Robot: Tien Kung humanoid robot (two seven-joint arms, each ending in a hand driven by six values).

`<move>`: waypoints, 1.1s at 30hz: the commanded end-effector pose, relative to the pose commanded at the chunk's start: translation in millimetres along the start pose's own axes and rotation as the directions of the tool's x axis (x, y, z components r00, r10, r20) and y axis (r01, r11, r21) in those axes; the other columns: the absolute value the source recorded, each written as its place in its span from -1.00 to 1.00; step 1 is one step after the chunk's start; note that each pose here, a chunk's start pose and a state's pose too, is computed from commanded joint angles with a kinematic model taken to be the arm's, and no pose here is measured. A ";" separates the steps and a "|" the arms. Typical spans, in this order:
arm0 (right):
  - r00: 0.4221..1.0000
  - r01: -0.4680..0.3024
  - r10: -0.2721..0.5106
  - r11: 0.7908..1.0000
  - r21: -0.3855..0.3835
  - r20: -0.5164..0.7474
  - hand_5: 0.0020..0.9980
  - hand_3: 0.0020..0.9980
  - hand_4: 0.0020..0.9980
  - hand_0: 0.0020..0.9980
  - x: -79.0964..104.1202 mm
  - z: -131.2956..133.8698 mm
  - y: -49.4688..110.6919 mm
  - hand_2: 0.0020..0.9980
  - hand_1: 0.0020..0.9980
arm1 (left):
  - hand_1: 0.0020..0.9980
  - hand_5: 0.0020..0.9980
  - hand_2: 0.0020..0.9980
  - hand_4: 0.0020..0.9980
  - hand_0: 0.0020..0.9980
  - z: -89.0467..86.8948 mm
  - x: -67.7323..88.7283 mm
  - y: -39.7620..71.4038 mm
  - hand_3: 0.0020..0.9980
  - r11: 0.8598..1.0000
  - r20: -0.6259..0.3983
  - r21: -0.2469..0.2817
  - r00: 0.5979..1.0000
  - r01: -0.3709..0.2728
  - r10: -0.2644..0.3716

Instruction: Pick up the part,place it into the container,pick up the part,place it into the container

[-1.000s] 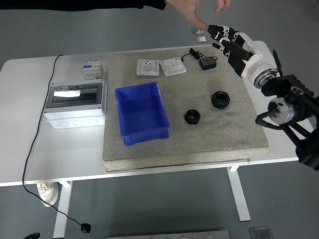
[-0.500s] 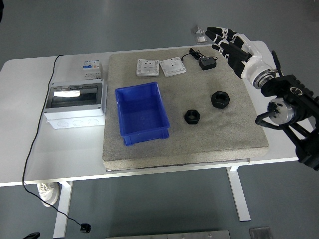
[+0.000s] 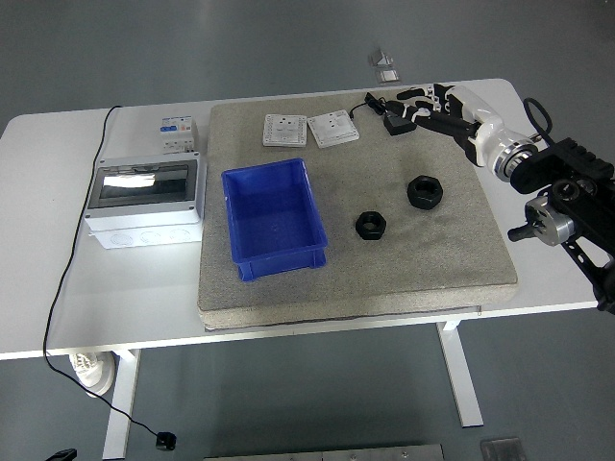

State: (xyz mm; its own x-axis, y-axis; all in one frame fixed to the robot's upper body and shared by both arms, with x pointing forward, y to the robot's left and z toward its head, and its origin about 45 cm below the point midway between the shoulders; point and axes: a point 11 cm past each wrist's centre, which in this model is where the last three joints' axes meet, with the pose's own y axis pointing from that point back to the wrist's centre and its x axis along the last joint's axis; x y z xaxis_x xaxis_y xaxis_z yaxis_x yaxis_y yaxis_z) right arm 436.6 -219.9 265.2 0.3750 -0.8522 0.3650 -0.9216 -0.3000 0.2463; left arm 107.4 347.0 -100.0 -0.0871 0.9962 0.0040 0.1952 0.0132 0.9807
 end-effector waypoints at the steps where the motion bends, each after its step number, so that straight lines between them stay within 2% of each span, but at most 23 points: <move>1: 0.999 0.004 -0.005 1.000 -0.024 -0.045 -0.17 0.96 1.00 1.00 -1.3 1.6 -1.0 0.90 0.43 | 0.49 1.00 0.51 0.93 0.50 0.0 0.1 0.0 0.67 1.000 0.000 0.000 1.000 0.000 0.000; 6: 0.956 -0.021 -0.029 0.986 -0.165 -0.292 -0.17 0.96 1.00 1.00 -3.2 16.1 -7.6 0.90 0.43 | 0.49 1.00 0.51 0.93 0.50 0.0 1.5 0.2 0.67 1.000 0.001 0.000 1.000 -0.004 0.004; 7: 0.942 -0.035 -0.031 0.981 -0.192 -0.334 -0.19 1.00 1.00 1.00 -1.8 20.2 -9.1 1.00 1.00 | 0.49 1.00 0.51 0.93 0.50 0.1 1.7 0.3 0.67 1.000 0.001 0.000 1.000 -0.005 0.005; 9: 0.903 -0.064 -0.057 0.963 -0.264 -0.425 -0.19 1.00 1.00 1.00 0.7 32.2 -12.5 1.00 1.00 | 0.49 1.00 0.51 0.93 0.50 0.7 1.7 0.6 0.67 1.000 0.002 -0.001 1.000 -0.005 0.005; 12: 0.843 -0.128 -0.069 0.938 -0.323 -0.533 -0.19 1.00 1.00 1.00 6.5 43.9 -15.3 1.00 1.00 | 0.49 1.00 0.51 0.93 0.50 0.7 1.9 0.6 0.67 1.000 0.000 -0.001 1.000 -0.006 0.006; 17: 0.727 -0.235 -0.062 0.913 -0.333 -0.684 -0.19 1.00 1.00 1.00 18.5 54.5 -22.2 1.00 1.00 | 0.49 1.00 0.51 0.93 0.50 2.1 2.8 1.4 0.67 1.000 0.000 -0.004 1.000 -0.009 0.009; 21: 0.654 -0.273 -0.068 0.907 -0.319 -0.753 -0.18 1.00 1.00 1.00 20.0 60.8 -27.0 1.00 1.00 | 0.49 1.00 0.51 0.93 0.50 2.5 3.5 1.7 0.67 1.000 -0.001 -0.005 1.000 -0.010 0.010; 23: 0.648 -0.267 -0.082 0.907 -0.326 -0.758 -0.18 1.00 1.00 1.00 16.5 64.9 -29.4 1.00 1.00 | 0.49 1.00 0.51 0.93 0.50 2.8 3.6 1.9 0.67 1.000 0.000 -0.006 1.000 -0.011 0.011; 30: 0.688 -0.213 -0.125 0.907 -0.363 -0.715 -0.15 1.00 1.00 1.00 -3.6 78.2 -42.7 1.00 1.00 | 0.49 1.00 0.51 0.93 0.50 4.5 5.2 3.0 0.67 1.000 0.005 -0.009 1.000 -0.017 0.017; 31: 0.693 -0.212 -0.125 0.906 -0.366 -0.710 -0.11 0.93 1.00 1.00 -4.5 80.0 -44.2 0.84 0.85 | 0.48 1.00 0.51 0.93 0.50 4.8 5.5 3.2 0.67 1.000 0.006 -0.010 1.000 -0.017 0.017; 33: 0.702 -0.213 -0.121 0.905 -0.369 -0.702 -0.11 0.93 1.00 1.00 -5.6 82.8 -47.1 0.84 0.85 | 0.48 1.00 0.51 0.93 0.50 5.3 6.2 3.6 0.67 1.000 0.008 -0.011 1.000 -0.019 0.019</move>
State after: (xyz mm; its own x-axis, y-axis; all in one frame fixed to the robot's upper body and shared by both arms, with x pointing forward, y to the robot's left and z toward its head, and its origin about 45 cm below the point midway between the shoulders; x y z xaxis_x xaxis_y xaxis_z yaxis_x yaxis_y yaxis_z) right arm 469.5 -236.6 177.3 0.4451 -0.2609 0.8567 -0.8767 0.0682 0.4762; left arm 112.7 353.6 -97.5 -0.0759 0.9969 0.0208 0.1856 -0.0064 0.9826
